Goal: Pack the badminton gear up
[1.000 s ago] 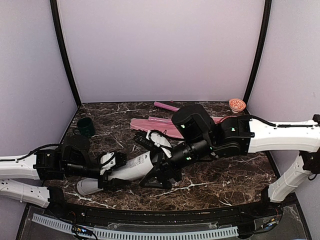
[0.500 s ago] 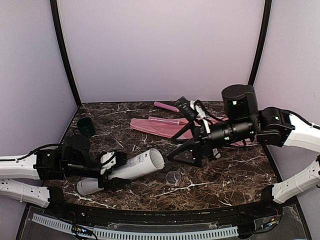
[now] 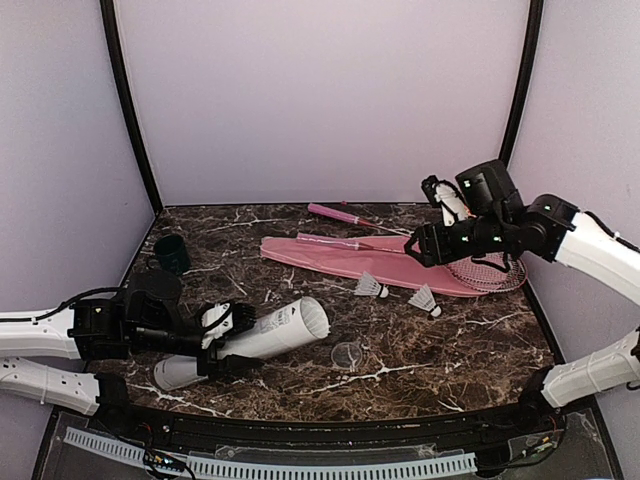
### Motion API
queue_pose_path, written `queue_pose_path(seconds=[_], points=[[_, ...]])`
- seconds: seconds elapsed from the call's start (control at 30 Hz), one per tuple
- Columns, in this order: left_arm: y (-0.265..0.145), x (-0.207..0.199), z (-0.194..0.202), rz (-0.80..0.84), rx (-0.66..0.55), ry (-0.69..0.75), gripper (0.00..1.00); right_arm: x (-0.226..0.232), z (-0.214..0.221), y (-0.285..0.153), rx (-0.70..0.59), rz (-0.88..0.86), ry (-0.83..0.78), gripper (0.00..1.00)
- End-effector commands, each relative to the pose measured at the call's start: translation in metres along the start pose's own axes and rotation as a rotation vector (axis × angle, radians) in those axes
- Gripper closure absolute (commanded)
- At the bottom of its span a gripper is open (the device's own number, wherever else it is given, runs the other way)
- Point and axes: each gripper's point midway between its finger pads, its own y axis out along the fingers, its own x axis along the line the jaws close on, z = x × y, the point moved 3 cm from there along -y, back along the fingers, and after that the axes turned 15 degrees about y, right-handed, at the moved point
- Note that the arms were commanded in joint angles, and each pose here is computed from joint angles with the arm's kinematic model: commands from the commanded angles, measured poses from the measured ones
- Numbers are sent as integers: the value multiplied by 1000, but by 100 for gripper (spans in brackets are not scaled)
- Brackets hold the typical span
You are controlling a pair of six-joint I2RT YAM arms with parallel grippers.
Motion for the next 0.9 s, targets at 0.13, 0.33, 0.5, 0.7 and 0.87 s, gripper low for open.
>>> queue_pose_path(seconds=[0.13,0.33,0.5,0.7,0.87], points=[[0,4,-12,-6,-41,3,52,-72,10,50,90,370,-29,36],[-1,4,-12,-8,-42,2,52,-99,21,89,173,416,0,36],[-1,4,-12,-6,-42,2,52,-88,24,115,199,313,6,37],[1,3,-11,1,-36,2,52,-53,15,143,215,161,46,39],[2,2,-10,4,-30,3,52,-27,19,171,231,184,19,31]])
